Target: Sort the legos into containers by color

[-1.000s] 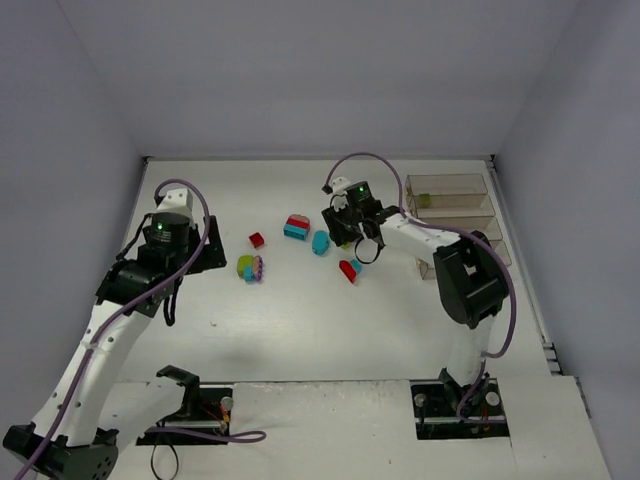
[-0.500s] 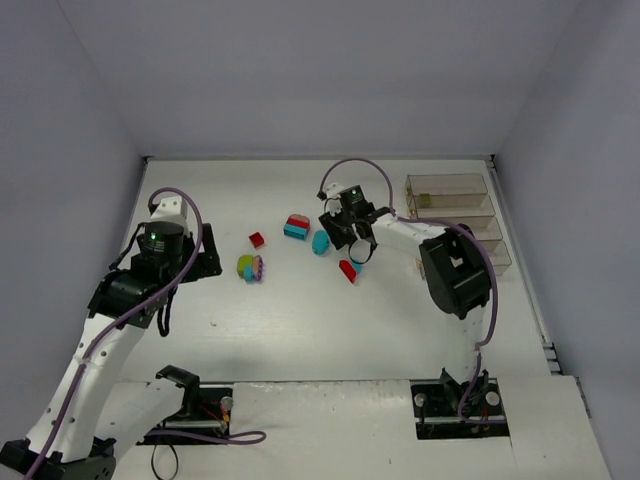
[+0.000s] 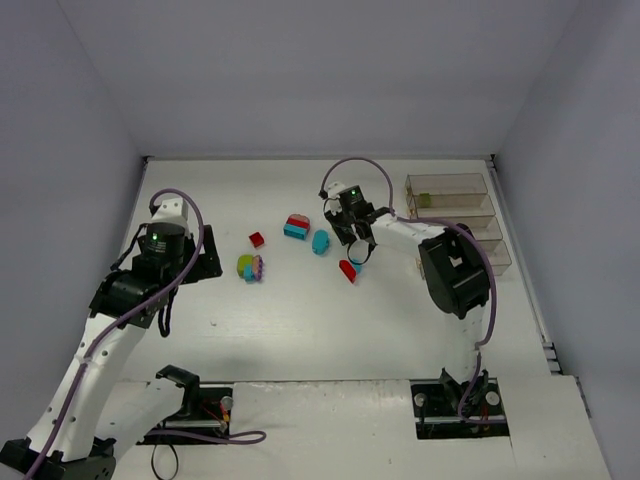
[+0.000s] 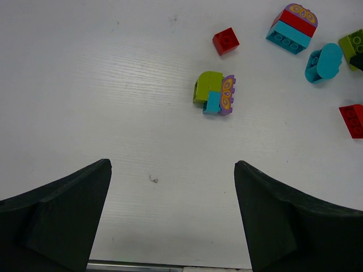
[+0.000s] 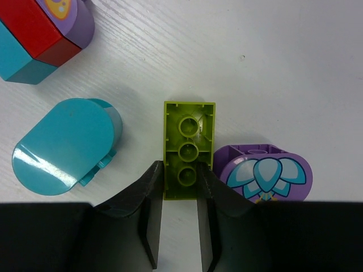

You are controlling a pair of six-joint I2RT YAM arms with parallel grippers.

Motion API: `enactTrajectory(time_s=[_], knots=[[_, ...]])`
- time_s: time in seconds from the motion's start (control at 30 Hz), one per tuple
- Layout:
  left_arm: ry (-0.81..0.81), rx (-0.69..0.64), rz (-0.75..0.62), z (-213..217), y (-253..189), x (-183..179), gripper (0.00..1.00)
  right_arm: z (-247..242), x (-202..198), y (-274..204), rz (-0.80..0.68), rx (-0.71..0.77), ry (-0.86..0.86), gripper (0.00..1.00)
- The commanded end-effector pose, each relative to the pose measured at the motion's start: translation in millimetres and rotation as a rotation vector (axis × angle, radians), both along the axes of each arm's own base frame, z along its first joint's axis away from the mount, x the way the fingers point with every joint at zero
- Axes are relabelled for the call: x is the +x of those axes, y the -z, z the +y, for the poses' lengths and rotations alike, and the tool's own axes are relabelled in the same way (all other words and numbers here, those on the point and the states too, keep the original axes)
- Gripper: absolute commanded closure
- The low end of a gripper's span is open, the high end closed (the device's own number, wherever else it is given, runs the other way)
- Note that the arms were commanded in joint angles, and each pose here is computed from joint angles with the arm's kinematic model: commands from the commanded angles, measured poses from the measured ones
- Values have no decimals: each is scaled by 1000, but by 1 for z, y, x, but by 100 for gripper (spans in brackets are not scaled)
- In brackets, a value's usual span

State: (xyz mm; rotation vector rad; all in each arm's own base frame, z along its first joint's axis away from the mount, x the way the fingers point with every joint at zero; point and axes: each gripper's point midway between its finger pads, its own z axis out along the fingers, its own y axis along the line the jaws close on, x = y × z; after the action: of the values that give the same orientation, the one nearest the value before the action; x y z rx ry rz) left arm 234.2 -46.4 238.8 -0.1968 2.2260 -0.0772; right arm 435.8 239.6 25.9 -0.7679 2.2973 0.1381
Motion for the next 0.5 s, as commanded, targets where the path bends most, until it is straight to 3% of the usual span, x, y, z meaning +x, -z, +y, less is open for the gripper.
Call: enactTrajectory(time_s=[0.0,0.3,0.47], knots=[[-12,-9,-36,0,-9,3,17,6,16,-24,-78,22,29,100],[-12,-9,-36,0,-8,4,17,17,23,-104,-203,146,32,100],[-12,-12,-37,0,-8,3,17,-16,47,-158,-333,193,193,100]])
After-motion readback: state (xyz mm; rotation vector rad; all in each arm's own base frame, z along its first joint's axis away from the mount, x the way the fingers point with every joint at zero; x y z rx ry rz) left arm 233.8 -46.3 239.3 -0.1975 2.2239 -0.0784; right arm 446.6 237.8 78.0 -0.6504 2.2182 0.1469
